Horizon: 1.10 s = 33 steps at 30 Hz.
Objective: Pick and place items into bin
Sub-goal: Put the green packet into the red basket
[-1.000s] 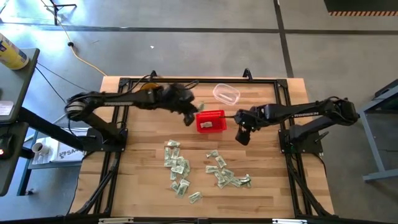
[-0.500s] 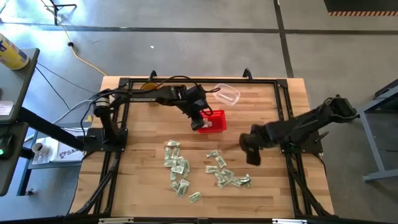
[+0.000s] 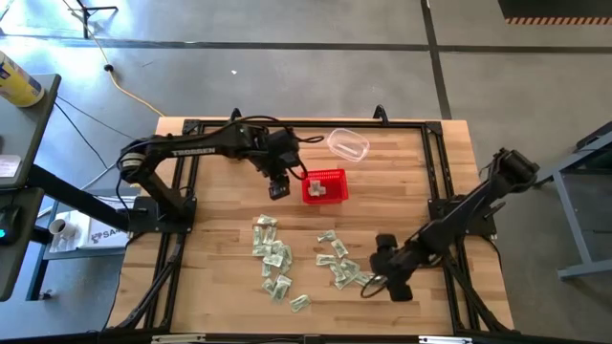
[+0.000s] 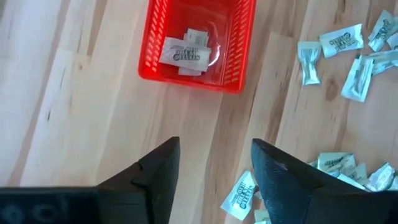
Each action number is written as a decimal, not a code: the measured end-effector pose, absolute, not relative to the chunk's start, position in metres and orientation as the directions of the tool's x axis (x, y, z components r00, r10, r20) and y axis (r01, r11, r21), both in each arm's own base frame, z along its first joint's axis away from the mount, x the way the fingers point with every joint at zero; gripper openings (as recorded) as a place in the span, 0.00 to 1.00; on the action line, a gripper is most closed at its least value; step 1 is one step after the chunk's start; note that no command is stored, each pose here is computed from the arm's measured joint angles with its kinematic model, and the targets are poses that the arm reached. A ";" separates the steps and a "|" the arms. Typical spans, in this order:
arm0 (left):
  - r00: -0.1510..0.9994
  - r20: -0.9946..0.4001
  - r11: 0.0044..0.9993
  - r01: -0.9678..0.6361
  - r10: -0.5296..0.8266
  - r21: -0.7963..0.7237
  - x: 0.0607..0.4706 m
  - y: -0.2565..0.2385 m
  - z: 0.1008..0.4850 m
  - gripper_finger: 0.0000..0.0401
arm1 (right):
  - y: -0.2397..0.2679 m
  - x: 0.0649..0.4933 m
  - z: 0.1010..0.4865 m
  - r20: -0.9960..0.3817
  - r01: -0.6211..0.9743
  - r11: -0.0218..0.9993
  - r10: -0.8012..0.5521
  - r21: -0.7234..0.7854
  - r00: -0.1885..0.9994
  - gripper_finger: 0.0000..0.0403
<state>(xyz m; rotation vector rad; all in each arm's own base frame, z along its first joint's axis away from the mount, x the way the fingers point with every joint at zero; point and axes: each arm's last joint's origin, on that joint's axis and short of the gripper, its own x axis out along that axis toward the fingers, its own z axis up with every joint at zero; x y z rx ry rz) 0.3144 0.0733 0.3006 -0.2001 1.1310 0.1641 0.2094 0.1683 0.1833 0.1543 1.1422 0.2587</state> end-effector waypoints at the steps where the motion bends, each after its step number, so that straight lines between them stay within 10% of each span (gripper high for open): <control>1: 0.412 -0.911 0.970 -0.232 0.029 -0.074 0.313 0.073 0.301 0.55 | 0.171 0.210 0.177 -0.887 -0.133 0.959 0.283 0.251 0.365 0.65; 15: 0.372 -0.928 0.962 -0.259 0.021 -0.082 0.305 0.071 0.303 0.42 | 0.171 0.223 0.133 -0.951 -0.023 0.991 0.131 0.130 0.280 0.61; 27: 0.346 -0.936 0.960 -0.277 0.060 -0.040 0.303 0.072 0.302 0.40 | 0.152 0.225 0.126 -0.984 0.032 0.992 0.115 0.120 0.135 0.06; 33: 0.337 -0.940 0.959 -0.281 0.058 -0.042 0.302 0.072 0.302 0.40 | 0.109 0.240 0.141 -0.972 0.171 0.985 -0.014 0.027 0.233 0.08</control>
